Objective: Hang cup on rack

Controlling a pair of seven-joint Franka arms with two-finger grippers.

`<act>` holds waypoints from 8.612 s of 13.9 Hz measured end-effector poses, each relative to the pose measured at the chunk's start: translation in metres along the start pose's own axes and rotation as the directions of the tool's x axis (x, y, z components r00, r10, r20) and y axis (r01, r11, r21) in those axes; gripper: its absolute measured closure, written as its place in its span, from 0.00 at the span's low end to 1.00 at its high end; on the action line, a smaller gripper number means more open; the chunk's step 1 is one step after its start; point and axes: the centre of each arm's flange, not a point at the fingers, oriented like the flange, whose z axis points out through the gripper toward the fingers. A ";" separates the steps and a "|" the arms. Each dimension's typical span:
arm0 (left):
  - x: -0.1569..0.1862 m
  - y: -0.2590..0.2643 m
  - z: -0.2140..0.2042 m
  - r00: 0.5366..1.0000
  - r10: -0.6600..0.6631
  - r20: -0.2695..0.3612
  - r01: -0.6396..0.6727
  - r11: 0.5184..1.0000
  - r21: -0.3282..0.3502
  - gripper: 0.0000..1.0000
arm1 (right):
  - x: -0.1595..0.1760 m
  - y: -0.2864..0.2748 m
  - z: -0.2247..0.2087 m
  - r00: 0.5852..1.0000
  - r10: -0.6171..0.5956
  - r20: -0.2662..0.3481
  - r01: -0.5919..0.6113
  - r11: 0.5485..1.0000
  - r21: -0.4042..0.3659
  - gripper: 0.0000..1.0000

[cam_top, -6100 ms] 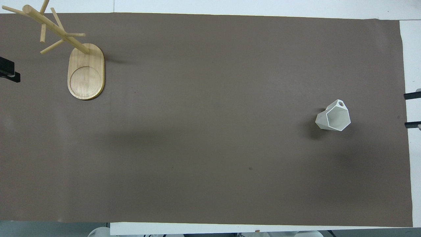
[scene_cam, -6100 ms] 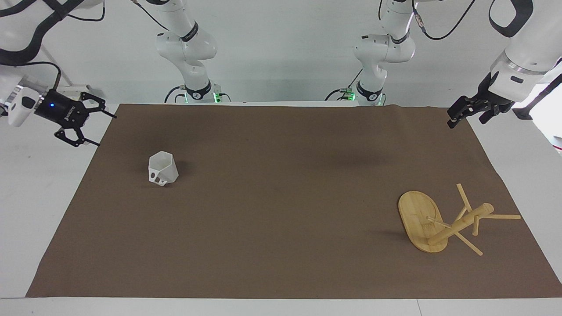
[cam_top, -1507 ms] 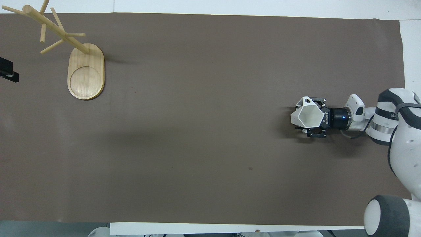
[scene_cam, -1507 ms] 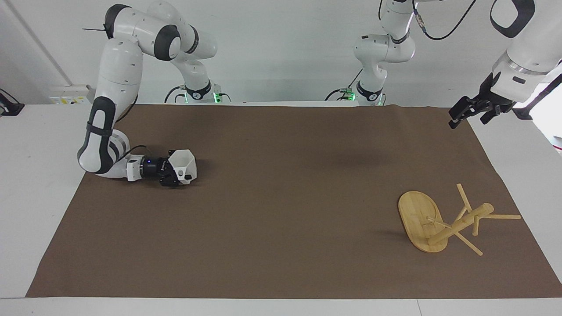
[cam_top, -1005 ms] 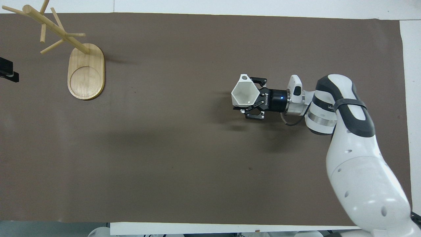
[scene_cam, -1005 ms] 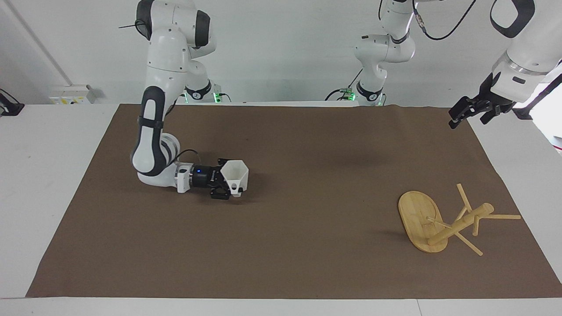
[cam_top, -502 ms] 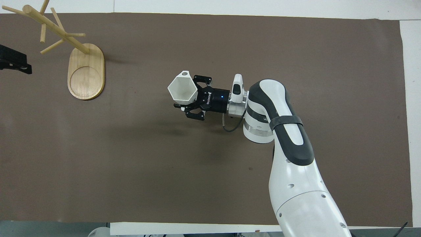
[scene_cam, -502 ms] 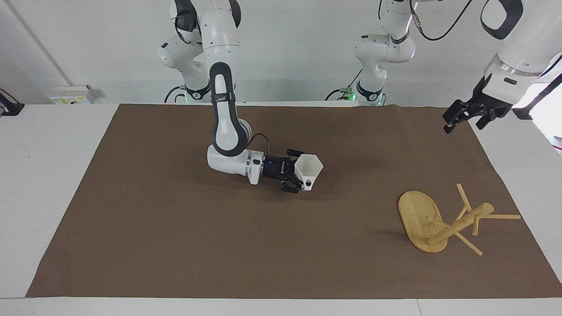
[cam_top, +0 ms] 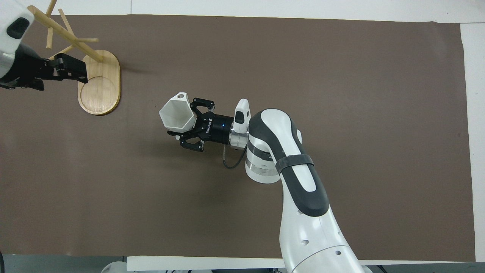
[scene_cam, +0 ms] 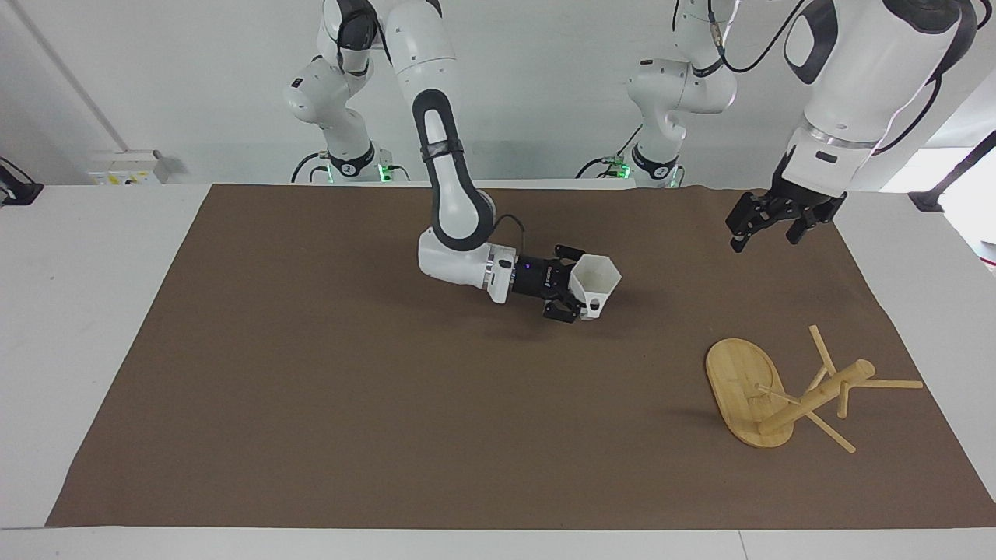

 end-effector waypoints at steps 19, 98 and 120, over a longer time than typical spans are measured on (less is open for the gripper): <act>-0.055 0.112 0.104 0.998 0.056 0.033 -0.055 0.998 -0.027 0.71 | 0.030 -0.002 0.024 0.999 -0.033 0.014 0.034 0.998 -0.049 0.22; 0.039 -0.077 0.178 0.641 -0.733 -0.227 0.651 0.676 -0.345 0.49 | 0.284 0.048 -0.514 -0.016 0.963 0.268 -0.045 0.267 -0.963 0.00; -0.005 -0.125 -0.006 0.991 -0.005 0.137 0.004 1.000 0.009 0.00 | 0.282 0.050 -0.511 -0.002 0.987 0.162 -0.041 0.162 -0.986 0.00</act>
